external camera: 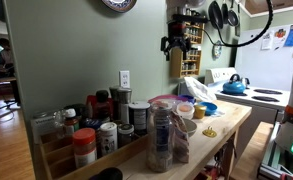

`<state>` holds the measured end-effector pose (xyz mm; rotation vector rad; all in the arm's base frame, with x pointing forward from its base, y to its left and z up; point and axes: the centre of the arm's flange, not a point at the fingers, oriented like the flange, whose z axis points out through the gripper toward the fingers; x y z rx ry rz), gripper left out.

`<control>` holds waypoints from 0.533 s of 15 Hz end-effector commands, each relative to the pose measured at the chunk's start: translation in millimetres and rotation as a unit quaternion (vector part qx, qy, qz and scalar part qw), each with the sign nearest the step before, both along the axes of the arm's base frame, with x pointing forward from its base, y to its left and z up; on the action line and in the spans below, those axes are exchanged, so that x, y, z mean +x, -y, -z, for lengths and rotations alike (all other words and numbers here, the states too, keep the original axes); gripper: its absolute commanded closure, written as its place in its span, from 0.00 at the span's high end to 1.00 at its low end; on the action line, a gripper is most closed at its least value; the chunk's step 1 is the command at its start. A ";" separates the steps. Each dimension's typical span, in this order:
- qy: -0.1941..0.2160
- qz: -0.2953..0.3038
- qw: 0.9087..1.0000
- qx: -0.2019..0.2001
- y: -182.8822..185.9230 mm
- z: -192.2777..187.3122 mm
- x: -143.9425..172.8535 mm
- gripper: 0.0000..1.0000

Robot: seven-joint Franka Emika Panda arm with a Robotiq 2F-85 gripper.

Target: Pour the contents of the clear lunch box onto the white plate and then pour the contents of the white plate in the ceramic bowl on the left

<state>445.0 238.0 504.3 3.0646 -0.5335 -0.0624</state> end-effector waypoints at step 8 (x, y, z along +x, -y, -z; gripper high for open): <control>-0.066 0.063 0.996 0.012 -6.2 67.1 37.0 1.00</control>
